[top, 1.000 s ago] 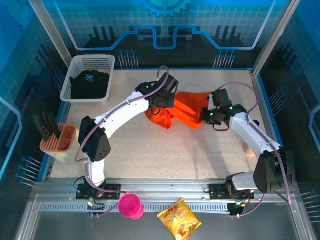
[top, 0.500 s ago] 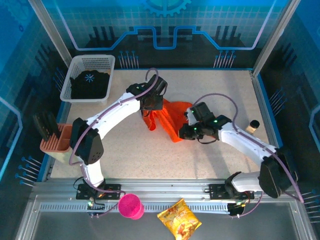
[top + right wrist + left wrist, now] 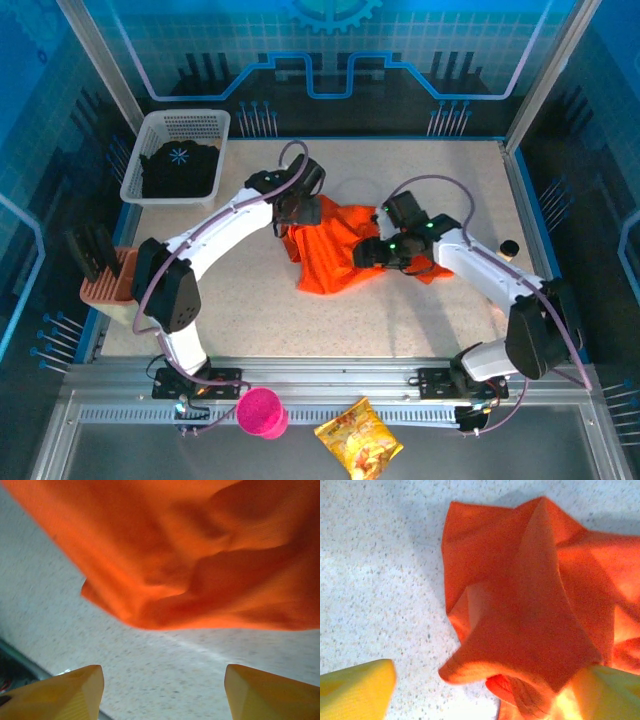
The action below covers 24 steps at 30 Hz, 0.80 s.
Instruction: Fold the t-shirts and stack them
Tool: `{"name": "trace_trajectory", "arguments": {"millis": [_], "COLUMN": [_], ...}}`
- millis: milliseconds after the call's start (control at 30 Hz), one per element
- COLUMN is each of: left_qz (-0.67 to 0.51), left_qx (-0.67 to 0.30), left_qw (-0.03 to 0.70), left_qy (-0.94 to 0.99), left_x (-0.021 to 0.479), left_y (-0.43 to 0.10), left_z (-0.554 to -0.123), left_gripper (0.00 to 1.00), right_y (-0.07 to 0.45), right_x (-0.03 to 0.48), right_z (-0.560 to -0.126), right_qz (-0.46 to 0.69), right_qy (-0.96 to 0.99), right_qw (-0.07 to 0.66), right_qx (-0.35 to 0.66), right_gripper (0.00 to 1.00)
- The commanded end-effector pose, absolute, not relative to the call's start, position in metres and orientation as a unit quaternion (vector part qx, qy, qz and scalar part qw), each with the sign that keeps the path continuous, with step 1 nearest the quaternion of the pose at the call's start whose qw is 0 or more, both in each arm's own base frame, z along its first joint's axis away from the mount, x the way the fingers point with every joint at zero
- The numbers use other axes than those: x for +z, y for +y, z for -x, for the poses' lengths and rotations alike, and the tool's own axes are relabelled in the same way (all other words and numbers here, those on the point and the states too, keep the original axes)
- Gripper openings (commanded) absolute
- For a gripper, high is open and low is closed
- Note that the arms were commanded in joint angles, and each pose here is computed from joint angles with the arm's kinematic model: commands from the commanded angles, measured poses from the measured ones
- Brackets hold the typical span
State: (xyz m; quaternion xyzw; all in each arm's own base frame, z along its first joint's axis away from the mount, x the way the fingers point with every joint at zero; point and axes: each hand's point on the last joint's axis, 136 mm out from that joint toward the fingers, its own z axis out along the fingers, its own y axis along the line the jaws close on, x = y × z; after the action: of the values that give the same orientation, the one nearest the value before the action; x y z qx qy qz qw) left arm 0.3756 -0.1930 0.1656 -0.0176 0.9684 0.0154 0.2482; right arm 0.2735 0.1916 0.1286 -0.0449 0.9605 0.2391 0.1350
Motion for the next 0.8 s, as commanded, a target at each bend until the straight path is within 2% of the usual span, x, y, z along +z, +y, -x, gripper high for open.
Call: {"name": "trace_trajectory", "arguments": {"millis": [0,67,133,233,433,533,633,767], "left_qz": [-0.012,-0.011,0.006,0.039,0.081,0.083,0.092,0.123], "left_qx": [0.051,0.065,0.080,0.083,-0.028,-0.046,-0.048,-0.050], "left_qw": [0.216,0.166,0.103,0.064,0.006,-0.032,-0.041,-0.014], "left_qy": [0.975,0.984,0.991,0.994,0.996,0.995,0.994,0.991], "left_x": [0.163,0.145,0.119,0.091,0.066,0.048,0.031,0.022], "left_y": [-0.195,-0.197,-0.194,-0.186,-0.219,-0.234,-0.243,-0.241], "left_z": [-0.340,-0.316,-0.289,-0.263,-0.228,-0.208,-0.203,-0.211], "left_gripper": [0.99,0.99,0.93,0.90,0.79,0.76,0.74,0.72], "right_y": [0.148,0.129,0.114,0.101,0.092,0.089,0.088,0.090], "right_x": [0.133,0.134,0.134,0.133,0.127,0.125,0.121,0.120], "right_z": [-0.279,-0.285,-0.289,-0.292,-0.294,-0.294,-0.293,-0.290], "right_qz": [0.010,-0.011,-0.025,-0.033,-0.032,-0.032,-0.035,-0.034], "right_qy": [0.968,0.967,0.968,0.968,0.971,0.972,0.972,0.971], "right_qw": [0.154,0.165,0.171,0.174,0.169,0.171,0.171,0.168], "right_qx": [0.200,0.192,0.185,0.175,0.164,0.157,0.159,0.167], "right_gripper": [0.64,0.63,0.63,0.62,0.60,0.58,0.57,0.56]}}
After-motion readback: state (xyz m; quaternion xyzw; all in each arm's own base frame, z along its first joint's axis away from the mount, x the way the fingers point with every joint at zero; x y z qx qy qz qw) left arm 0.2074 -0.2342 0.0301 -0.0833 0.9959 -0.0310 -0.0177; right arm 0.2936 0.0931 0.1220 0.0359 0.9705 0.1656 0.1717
